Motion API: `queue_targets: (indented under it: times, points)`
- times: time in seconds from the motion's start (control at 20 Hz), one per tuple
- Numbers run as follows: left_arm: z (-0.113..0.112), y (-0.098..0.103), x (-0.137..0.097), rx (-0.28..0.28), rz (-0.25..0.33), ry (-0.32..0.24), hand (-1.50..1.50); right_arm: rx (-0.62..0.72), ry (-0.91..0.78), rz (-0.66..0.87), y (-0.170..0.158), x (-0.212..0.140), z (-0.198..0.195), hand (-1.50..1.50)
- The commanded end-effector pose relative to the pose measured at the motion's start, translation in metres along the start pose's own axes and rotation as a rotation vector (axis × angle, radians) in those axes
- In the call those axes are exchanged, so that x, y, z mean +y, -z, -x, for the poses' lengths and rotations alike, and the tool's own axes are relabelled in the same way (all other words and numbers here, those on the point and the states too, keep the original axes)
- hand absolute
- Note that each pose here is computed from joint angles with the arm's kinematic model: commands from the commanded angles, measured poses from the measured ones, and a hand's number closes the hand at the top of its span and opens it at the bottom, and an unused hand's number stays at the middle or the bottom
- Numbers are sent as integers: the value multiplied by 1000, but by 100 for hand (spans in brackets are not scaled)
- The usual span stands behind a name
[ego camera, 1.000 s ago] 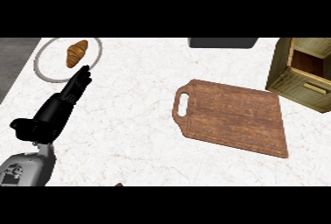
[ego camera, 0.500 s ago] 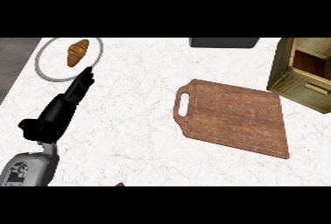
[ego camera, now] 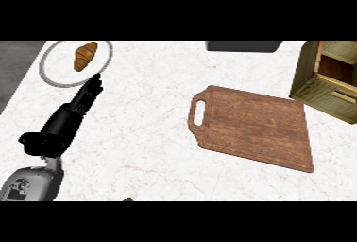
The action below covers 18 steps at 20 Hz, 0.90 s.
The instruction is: Pick the bell pepper from the cutting board and place it in the basket
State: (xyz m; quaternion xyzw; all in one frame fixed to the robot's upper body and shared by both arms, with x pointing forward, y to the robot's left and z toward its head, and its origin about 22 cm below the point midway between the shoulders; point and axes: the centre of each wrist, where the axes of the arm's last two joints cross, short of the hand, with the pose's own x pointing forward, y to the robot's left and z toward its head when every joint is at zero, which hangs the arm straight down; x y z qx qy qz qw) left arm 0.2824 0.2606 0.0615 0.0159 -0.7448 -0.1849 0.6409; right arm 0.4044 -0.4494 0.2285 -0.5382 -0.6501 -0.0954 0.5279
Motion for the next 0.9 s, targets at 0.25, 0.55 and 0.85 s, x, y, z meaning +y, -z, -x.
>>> queue_targets:
  times: [0.25, 0.55, 0.85]
  points:
    - [4, 9, 1, -27, -8, -21, 0, -71, 24, -1, 14, -15, -4, -150]
    - [-3, 4, -1, -7, 16, -20, 0, -23, 202, 41, 28, -34, -20, -150]
    - [6, -8, -12, -7, -6, -17, 0, 131, 332, 28, 40, -73, -2, -150]
